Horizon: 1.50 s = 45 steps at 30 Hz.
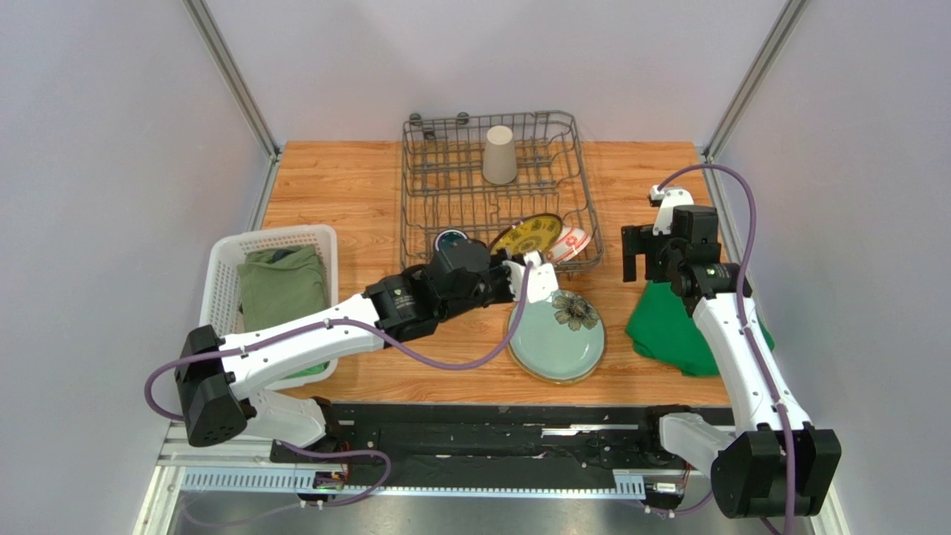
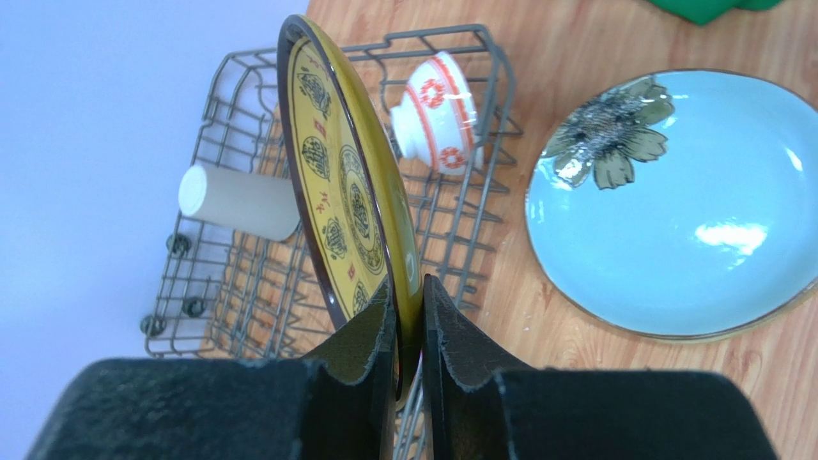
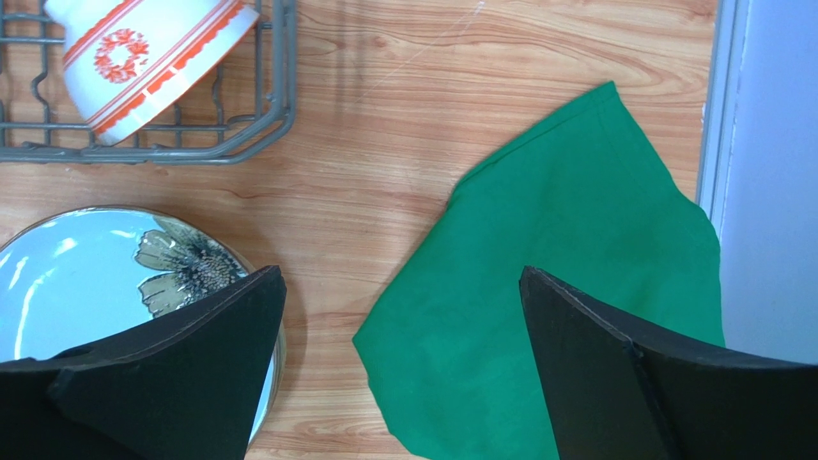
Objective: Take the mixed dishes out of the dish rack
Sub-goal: Place the plate at the center of the board.
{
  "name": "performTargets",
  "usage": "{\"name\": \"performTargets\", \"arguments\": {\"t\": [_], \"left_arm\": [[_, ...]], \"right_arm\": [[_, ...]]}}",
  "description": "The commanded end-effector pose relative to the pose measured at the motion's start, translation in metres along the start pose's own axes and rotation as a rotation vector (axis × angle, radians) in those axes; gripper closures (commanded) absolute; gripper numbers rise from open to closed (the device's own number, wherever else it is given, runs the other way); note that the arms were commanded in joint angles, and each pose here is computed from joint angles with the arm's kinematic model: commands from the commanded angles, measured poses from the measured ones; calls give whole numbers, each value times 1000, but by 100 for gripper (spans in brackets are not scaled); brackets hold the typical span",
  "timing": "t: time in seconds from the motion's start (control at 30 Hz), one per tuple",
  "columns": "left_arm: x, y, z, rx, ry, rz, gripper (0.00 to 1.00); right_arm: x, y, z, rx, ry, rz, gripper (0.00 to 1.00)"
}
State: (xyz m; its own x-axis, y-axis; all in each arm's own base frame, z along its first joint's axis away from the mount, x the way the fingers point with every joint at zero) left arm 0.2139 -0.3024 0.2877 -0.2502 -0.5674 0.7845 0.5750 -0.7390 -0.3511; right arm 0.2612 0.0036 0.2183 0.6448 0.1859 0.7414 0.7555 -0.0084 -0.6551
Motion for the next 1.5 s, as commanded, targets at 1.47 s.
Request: {"name": "performTargets", "arguments": {"t": [1.47], "left_arm": [[-52,82,-191,-176,580,142,84]], "right_arm": [[8,-13,-20,29,84,-65,1]]}}
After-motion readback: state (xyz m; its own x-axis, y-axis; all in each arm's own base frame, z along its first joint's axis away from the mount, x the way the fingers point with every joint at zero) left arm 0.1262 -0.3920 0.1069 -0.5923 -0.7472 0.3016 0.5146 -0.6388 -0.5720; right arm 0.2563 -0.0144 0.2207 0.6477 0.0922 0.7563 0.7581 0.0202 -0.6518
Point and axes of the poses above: each gripper's point midway between its finger pads, its own y axis out along the fingers, its own z axis along the line the jaws close on, x = y × z, the point moved 6 cm from there along -y, back along the fingers, and after that the axes turned 4 degrees about -y, right-handed, at the moved point
